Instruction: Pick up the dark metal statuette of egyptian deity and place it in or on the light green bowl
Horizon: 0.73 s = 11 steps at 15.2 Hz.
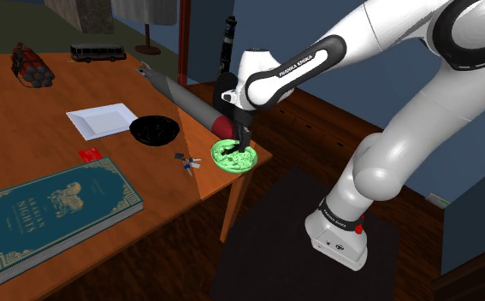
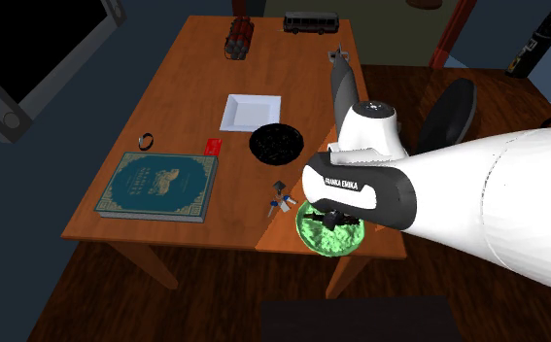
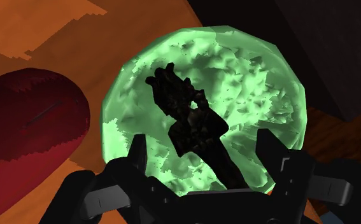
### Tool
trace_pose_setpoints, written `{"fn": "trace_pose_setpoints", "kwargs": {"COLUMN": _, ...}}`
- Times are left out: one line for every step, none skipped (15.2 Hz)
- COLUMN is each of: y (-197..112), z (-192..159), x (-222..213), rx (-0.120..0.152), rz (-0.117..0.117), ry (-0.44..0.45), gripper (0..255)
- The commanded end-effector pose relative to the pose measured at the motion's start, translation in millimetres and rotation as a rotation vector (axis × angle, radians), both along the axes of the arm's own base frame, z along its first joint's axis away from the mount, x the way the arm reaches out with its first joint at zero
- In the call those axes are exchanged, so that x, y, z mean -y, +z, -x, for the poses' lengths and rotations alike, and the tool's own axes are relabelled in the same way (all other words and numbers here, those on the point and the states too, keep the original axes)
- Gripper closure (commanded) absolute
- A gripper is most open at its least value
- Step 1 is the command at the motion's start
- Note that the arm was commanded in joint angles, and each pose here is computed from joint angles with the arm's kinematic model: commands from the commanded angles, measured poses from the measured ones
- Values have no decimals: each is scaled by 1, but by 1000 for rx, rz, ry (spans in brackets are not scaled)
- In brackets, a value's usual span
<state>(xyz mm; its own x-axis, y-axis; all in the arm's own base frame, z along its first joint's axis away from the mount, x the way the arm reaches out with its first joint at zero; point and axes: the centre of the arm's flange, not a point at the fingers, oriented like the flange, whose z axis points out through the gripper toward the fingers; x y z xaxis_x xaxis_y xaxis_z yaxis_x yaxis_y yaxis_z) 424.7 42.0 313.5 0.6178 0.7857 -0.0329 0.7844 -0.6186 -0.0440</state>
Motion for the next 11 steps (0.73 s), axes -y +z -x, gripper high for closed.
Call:
{"fn": "trace_pose_setpoints", "kwargs": {"y": 0, "z": 0, "x": 0, "rx": 0, "rz": 0, "ry": 0, "gripper": 0}}
{"fn": "trace_pose_setpoints", "kwargs": {"y": 0, "z": 0, "x": 0, "rx": 0, "rz": 0, "ry": 0, "gripper": 0}}
{"fn": "trace_pose_setpoints", "kwargs": {"y": 0, "z": 0, "x": 0, "rx": 0, "rz": 0, "ry": 0, "gripper": 0}}
{"fn": "trace_pose_setpoints", "kwargs": {"y": 13, "z": -1, "x": 0, "rx": 0, "rz": 0, "ry": 0, "gripper": 0}}
{"fn": "trace_pose_setpoints", "kwargs": {"y": 26, "z": -1, "x": 0, "rx": 0, "rz": 0, "ry": 0, "gripper": 0}}
{"fn": "trace_pose_setpoints", "kwargs": {"y": 40, "z": -2, "x": 0, "rx": 0, "rz": 0, "ry": 0, "gripper": 0}}
{"fn": "trace_pose_setpoints", "kwargs": {"y": 50, "z": -3, "x": 0, "rx": 0, "rz": 0, "ry": 0, "gripper": 0}}
{"fn": "trace_pose_setpoints", "kwargs": {"y": 50, "z": -3, "x": 0, "rx": 0, "rz": 0, "ry": 0, "gripper": 0}}
{"fn": "trace_pose_setpoints", "kwargs": {"y": 50, "z": -3, "x": 0, "rx": 0, "rz": 0, "ry": 0, "gripper": 0}}
{"fn": "trace_pose_setpoints", "kwargs": {"y": 50, "z": -3, "x": 0, "rx": 0, "rz": 0, "ry": 0, "gripper": 0}}
{"fn": "trace_pose_setpoints", "kwargs": {"y": 50, "z": -3, "x": 0, "rx": 0, "rz": 0, "ry": 0, "gripper": 0}}
